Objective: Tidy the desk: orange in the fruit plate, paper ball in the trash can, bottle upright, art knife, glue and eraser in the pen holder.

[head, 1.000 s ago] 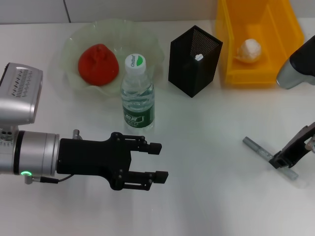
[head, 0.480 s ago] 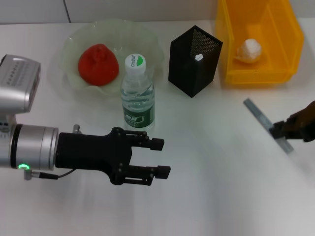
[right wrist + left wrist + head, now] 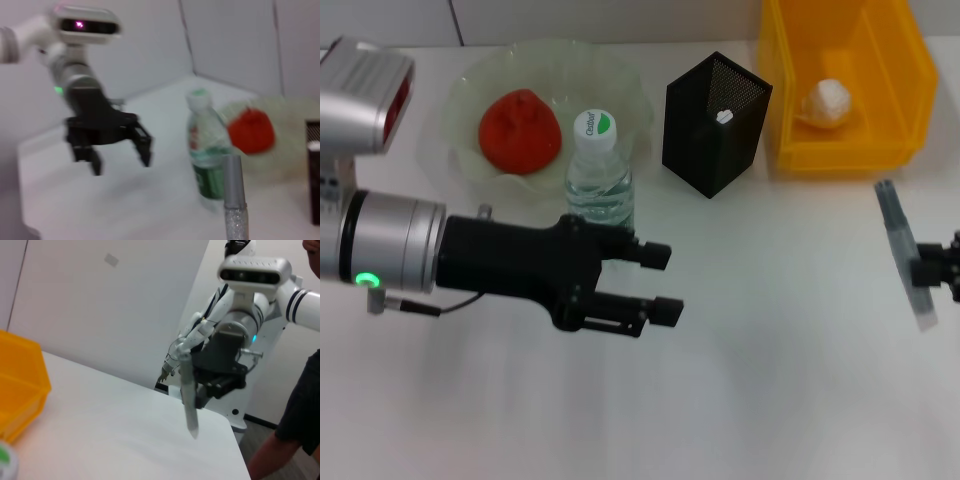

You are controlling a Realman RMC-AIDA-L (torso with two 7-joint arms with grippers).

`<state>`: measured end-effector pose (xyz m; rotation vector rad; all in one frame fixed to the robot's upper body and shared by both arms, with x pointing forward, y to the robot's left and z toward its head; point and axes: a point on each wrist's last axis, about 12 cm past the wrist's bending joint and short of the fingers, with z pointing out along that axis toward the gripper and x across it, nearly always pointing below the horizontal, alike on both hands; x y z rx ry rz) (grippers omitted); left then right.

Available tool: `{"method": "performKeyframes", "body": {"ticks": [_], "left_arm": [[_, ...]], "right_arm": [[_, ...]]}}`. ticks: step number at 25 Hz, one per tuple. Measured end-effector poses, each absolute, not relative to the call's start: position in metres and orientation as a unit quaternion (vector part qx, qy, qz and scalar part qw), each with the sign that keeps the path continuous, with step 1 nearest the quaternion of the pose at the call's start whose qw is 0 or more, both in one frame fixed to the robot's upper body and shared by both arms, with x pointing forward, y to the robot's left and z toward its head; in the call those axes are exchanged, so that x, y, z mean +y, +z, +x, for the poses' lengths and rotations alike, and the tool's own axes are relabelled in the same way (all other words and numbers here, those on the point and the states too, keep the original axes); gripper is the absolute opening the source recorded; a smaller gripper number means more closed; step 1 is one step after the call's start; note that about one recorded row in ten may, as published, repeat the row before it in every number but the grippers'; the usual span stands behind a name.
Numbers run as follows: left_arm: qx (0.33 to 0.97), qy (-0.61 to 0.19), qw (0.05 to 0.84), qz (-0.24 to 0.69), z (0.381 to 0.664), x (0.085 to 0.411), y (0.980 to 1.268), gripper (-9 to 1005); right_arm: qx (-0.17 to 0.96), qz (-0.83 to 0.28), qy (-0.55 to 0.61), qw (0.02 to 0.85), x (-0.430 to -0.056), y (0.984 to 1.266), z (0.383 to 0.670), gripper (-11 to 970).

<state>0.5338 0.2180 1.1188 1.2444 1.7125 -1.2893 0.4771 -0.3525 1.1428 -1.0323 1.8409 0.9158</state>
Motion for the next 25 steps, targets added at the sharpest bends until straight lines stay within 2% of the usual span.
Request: {"method": "performKeyframes", "body": {"ticks": [6, 11, 19, 25], "left_arm": [[0.642, -0.487, 0.322, 0.497, 0.548, 0.203, 1.144, 642], [0.630, -0.484, 0.315, 0.519, 0.560, 0.183, 1.160, 642], [0.621, -0.471, 0.318, 0.541, 0.576, 0.159, 1.177, 641], [0.614, -0.469, 0.311, 0.553, 0.577, 0.149, 1.181, 641]], "right_arm": [[0.699, -0.401, 0.407, 0.430, -0.356, 1.121, 0.469, 102], [0.677, -0.411, 0.421, 0.441, -0.345, 1.114, 0.472, 102], [0.649, -0.422, 0.447, 0.448, -0.324, 1.104, 0.480, 101], [0.642, -0.433, 0.454, 0.441, -0.312, 1.100, 0.486, 101]]}}
